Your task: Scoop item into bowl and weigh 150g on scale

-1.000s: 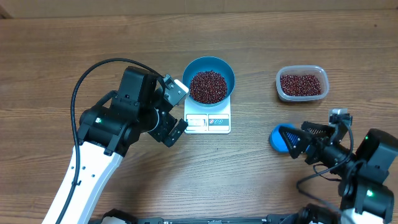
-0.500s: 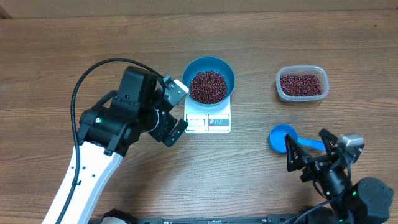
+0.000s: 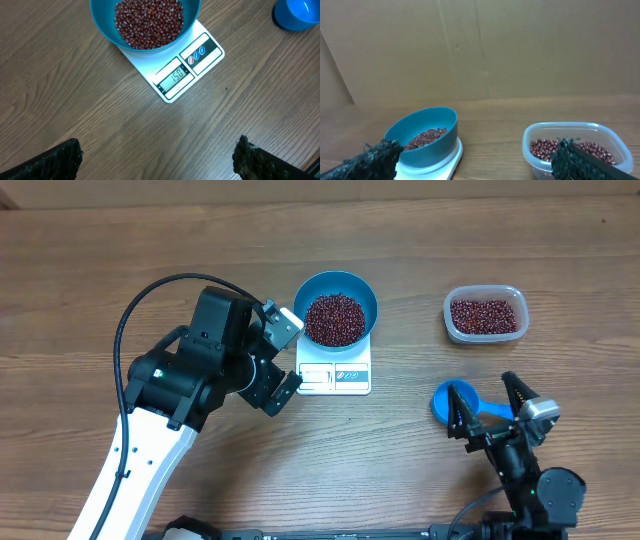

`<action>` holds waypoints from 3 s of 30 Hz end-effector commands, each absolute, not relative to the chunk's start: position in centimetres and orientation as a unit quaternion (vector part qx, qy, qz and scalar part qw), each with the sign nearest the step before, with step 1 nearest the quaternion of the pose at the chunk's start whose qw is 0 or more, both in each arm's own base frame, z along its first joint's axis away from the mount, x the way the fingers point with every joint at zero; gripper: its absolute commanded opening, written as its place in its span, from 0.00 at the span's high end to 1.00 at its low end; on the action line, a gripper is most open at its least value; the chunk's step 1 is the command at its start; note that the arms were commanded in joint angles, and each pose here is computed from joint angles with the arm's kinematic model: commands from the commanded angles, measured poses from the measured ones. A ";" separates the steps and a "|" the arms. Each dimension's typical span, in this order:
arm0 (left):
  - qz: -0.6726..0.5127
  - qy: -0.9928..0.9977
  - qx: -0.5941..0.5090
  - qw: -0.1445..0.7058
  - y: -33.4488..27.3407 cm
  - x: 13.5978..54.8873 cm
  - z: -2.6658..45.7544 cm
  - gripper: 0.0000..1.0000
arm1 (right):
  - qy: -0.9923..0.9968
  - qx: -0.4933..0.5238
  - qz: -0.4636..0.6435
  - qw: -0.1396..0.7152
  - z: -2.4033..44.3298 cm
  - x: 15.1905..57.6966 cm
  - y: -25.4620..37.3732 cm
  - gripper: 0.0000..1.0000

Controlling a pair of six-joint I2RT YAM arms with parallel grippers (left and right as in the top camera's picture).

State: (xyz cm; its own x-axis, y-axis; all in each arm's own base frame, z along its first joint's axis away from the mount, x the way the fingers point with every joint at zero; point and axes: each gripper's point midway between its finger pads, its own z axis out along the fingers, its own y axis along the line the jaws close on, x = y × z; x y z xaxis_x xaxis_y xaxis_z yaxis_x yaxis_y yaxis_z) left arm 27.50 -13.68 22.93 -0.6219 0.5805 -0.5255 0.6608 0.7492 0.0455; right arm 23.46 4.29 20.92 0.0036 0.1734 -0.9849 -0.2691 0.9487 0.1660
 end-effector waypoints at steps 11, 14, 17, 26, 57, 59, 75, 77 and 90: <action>-0.083 0.895 0.341 0.275 -13.9 27.6 23.9 0.00 | 0.712 0.014 0.104 0.694 17.2 24.5 2.0 0.00; -0.083 0.895 0.341 0.275 -13.9 27.6 23.9 0.01 | 0.712 0.016 0.103 0.694 17.2 24.5 1.9 0.00; -0.083 0.895 0.341 0.275 -13.9 27.6 23.9 0.00 | 0.712 0.016 0.103 0.694 17.2 24.5 1.9 0.00; -0.083 0.895 0.341 0.275 -13.9 27.6 23.9 0.00 | 0.712 0.016 0.103 0.694 17.2 24.5 1.9 0.00; -0.025 0.802 0.173 0.571 -5.2 26.8 24.0 0.00 | 0.712 0.016 0.103 0.694 17.2 24.5 1.9 0.00; -0.020 0.792 0.155 0.591 -4.4 25.8 23.0 0.01 | 0.712 0.016 0.103 0.694 17.2 24.5 1.9 0.00; 0.029 0.732 0.078 0.676 -0.9 24.1 17.1 0.00 | 0.712 0.016 0.103 0.694 17.2 24.5 1.9 0.00; 0.033 0.731 0.074 0.677 -0.7 24.3 16.5 0.00 | 0.712 0.016 0.103 0.694 17.2 24.5 1.9 0.00; 0.047 0.731 0.061 0.678 0.0 24.6 15.6 0.01 | 0.712 0.016 0.103 0.694 17.2 24.5 1.9 0.00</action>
State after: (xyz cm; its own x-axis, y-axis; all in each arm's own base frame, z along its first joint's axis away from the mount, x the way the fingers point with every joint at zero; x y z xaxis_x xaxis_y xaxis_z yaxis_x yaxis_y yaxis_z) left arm 24.59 -0.46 15.86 -0.0720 0.1631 -0.9840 0.0490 0.9859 0.1599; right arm 24.50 1.99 17.48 -0.0360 0.1717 -0.9845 -0.1251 0.9766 0.1749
